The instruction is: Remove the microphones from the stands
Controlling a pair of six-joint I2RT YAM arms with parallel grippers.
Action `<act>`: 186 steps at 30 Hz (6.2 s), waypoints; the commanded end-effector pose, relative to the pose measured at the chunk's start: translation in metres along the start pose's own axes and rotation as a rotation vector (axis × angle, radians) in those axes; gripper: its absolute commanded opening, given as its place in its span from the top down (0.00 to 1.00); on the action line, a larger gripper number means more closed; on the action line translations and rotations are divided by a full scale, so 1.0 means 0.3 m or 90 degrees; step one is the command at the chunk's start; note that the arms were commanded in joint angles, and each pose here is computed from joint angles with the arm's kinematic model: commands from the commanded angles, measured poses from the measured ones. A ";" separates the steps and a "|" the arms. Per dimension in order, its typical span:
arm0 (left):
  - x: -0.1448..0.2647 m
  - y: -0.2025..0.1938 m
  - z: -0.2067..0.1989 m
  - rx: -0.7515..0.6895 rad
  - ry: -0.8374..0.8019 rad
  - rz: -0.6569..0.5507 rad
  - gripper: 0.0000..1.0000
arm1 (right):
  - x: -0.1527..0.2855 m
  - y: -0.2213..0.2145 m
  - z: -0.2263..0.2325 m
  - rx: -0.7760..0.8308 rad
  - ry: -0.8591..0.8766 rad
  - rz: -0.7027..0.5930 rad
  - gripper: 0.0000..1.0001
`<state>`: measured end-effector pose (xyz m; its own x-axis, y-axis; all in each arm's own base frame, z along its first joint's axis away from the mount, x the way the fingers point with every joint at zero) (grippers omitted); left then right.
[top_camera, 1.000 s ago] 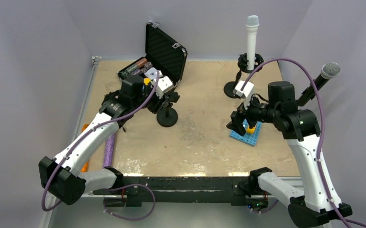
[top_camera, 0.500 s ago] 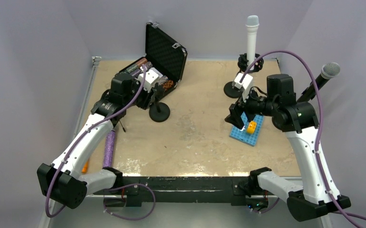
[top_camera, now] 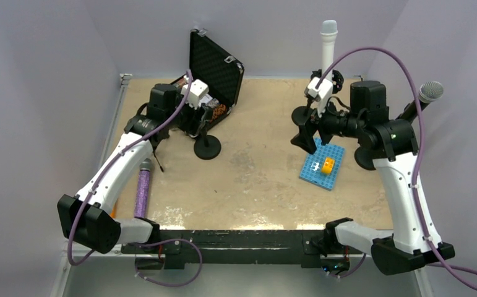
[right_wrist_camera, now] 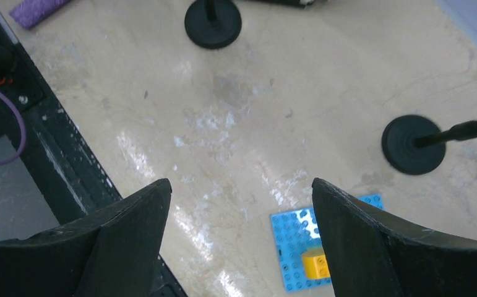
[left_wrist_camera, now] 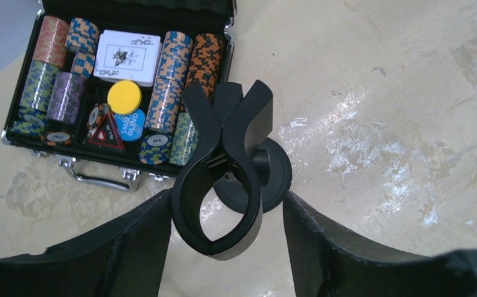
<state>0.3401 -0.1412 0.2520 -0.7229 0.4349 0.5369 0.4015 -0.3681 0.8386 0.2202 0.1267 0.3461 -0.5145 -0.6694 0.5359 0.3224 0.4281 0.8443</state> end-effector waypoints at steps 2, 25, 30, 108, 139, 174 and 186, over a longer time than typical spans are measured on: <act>0.070 0.099 0.041 0.016 0.030 -0.027 0.23 | 0.111 0.262 -0.038 0.020 -0.061 -0.130 0.13; 0.447 0.275 -0.189 -0.140 -0.202 -0.195 0.19 | 0.073 0.522 -0.696 -0.036 -0.573 -0.232 0.09; 0.531 0.284 -0.234 -0.147 -0.226 -0.253 0.20 | -0.005 0.421 -0.752 -0.037 -0.587 -0.165 0.10; 0.382 0.699 -0.663 -0.059 -0.646 -0.348 1.00 | 0.043 0.709 0.181 0.068 0.402 -0.535 0.18; 0.875 0.119 0.457 -0.060 0.554 0.150 1.00 | -0.105 0.292 0.059 -0.013 0.124 -0.334 0.10; 0.500 -0.873 0.344 0.264 0.358 0.668 1.00 | -0.160 0.170 0.118 -0.076 0.203 -0.267 0.13; 0.551 -0.905 0.375 0.223 0.418 0.692 1.00 | -0.186 0.188 0.110 -0.098 0.228 -0.257 0.14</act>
<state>0.1757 0.1054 0.1170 -0.0072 -0.3595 0.9331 0.9999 0.0092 0.0113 0.2478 0.2080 0.3415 -0.3455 -0.9245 0.1609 0.3192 0.0455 0.9466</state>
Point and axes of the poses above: each gripper's point midway between its finger pads, its own x axis back along the fingers, its own z axis along the line the jaws close on, y = z × x, the point moved 2 cm from there along x, back along the fingers, and after that the axes turned 1 degree about x, right-handed, at the moved point
